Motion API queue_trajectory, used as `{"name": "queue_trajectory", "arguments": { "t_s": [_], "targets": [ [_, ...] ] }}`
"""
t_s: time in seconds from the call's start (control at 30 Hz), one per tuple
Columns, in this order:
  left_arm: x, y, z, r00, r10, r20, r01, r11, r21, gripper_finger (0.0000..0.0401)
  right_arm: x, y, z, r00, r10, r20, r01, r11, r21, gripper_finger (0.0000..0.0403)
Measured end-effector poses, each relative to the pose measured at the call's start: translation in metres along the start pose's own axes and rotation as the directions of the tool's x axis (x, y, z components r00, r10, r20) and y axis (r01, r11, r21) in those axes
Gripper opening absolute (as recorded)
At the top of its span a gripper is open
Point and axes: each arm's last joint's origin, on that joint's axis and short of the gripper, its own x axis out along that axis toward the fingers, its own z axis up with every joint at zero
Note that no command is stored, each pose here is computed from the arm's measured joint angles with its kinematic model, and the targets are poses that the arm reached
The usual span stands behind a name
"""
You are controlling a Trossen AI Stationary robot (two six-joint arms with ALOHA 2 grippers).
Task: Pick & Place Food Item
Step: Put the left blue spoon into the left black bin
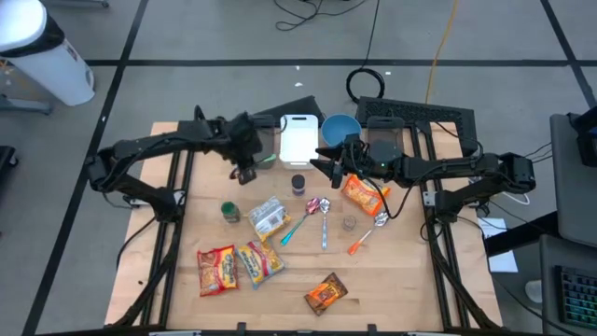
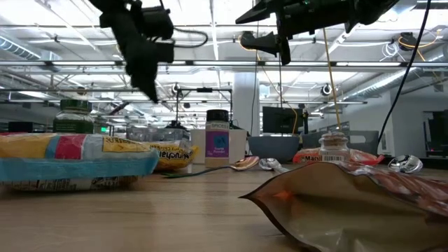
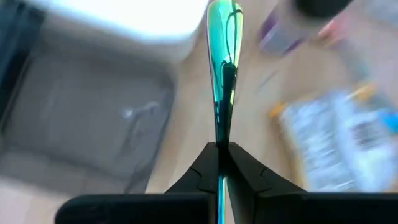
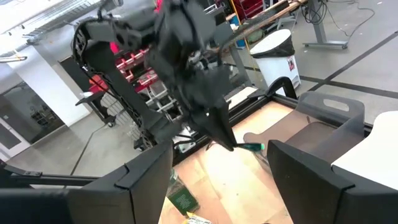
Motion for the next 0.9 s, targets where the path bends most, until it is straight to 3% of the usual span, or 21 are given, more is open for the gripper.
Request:
{"name": "queue_trajectory", "arguments": {
  "t_s": [0.23, 0.4, 0.53, 0.73, 0.9],
  "targets": [
    [-0.033, 0.004, 0.025, 0.946, -0.273, 0.172, 0.278, 0.961, -0.001, 0.0017, -0.001, 0.003, 0.002, 0.997, 0.077, -0.019, -0.079, 0.994, -0.075, 0.0256],
    [-0.046, 0.003, 0.032, 0.842, -0.485, 0.237, 0.498, 0.867, 0.007, 0.001, 0.002, 0.013, 0.017, 0.991, 0.068, -0.113, -0.088, 0.979, -0.182, 0.0256],
    [-0.048, -0.001, 0.032, 0.775, -0.586, 0.239, 0.601, 0.799, 0.01, 0.0015, 0.002, 0.033, 0.04, 0.975, 0.03, -0.221, -0.117, 0.912, -0.394, 0.0256],
    [-0.05, -0.008, 0.033, 0.65, -0.724, 0.23, 0.741, 0.671, 0.019, 0.001, 0.001, 0.049, 0.061, 0.978, 0.047, -0.202, -0.159, 0.797, -0.583, 0.0256],
    [-0.05, -0.02, 0.039, 0.591, -0.776, 0.223, 0.793, 0.609, 0.019, 0.0014, 0.001, 0.05, 0.07, 0.972, 0.125, -0.198, -0.217, 0.796, -0.565, 0.0256]
  ]
}}
